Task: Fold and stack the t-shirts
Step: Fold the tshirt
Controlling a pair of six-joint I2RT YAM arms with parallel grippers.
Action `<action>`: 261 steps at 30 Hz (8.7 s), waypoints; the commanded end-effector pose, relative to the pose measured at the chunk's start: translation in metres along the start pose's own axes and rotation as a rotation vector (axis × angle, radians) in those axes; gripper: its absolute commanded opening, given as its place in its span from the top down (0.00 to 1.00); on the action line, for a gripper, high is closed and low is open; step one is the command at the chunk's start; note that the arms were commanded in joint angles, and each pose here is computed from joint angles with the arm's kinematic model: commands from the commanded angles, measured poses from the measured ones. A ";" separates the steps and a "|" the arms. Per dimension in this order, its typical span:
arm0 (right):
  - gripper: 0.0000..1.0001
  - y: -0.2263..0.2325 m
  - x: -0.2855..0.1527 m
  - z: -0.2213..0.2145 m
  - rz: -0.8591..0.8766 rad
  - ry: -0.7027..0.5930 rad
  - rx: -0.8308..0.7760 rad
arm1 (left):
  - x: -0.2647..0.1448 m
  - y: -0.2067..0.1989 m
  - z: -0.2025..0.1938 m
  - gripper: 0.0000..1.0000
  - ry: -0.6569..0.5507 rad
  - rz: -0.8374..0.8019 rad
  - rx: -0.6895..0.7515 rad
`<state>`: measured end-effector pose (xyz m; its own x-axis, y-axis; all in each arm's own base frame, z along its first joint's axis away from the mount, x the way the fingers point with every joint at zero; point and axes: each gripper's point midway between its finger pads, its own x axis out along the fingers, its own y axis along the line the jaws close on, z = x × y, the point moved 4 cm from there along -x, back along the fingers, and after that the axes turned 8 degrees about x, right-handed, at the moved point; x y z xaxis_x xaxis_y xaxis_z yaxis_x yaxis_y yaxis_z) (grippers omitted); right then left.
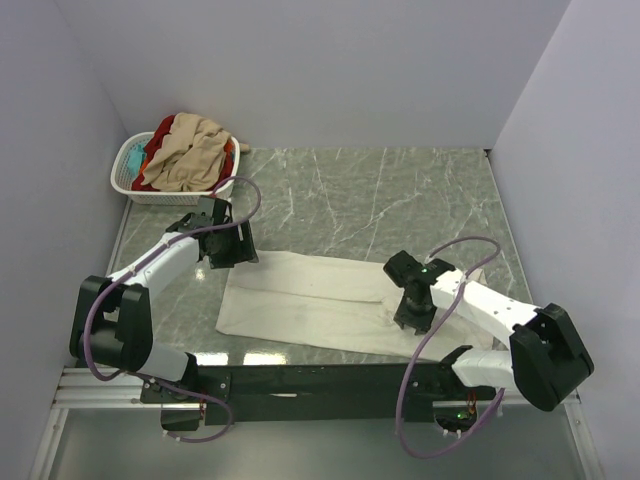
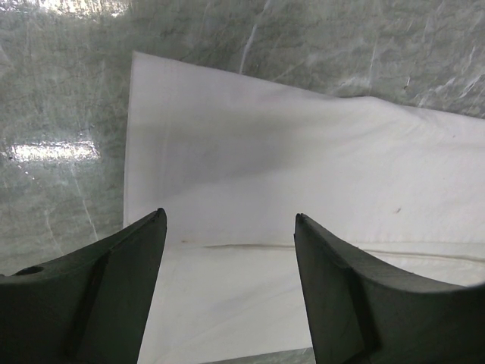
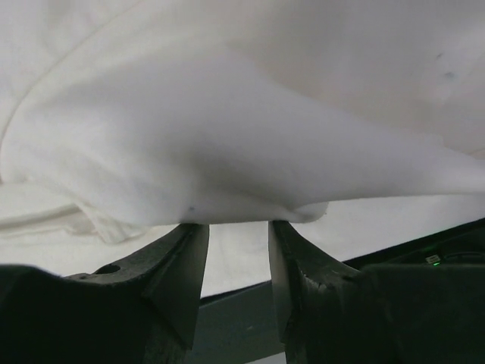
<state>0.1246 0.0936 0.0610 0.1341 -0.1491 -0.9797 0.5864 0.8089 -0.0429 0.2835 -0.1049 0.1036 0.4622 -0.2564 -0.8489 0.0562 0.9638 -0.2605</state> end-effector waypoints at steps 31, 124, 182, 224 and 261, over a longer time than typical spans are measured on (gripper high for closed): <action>0.59 0.011 -0.025 0.026 0.236 -0.083 0.026 | -0.001 -0.002 0.004 0.26 -0.027 -0.024 0.024; 0.74 0.062 -0.057 -0.009 0.207 0.224 -0.245 | 0.000 -0.006 0.015 0.26 -0.024 -0.041 0.019; 0.51 -0.023 0.021 0.215 0.298 -0.096 0.343 | 0.079 0.056 0.036 0.25 0.065 0.131 -0.298; 0.46 -0.004 -0.002 0.283 0.297 -0.218 0.297 | 0.052 0.022 0.101 0.19 -0.092 0.051 -0.174; 0.50 -0.004 -0.028 0.045 0.430 -0.087 0.279 | 0.029 -0.236 -0.063 0.32 0.031 -0.407 0.453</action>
<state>0.1604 0.0724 0.1015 0.4761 0.1367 -0.8687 0.6300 0.6362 0.4454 0.2192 -0.3312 0.0982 0.2584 -0.5844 -0.7692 0.5846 0.7285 -0.3570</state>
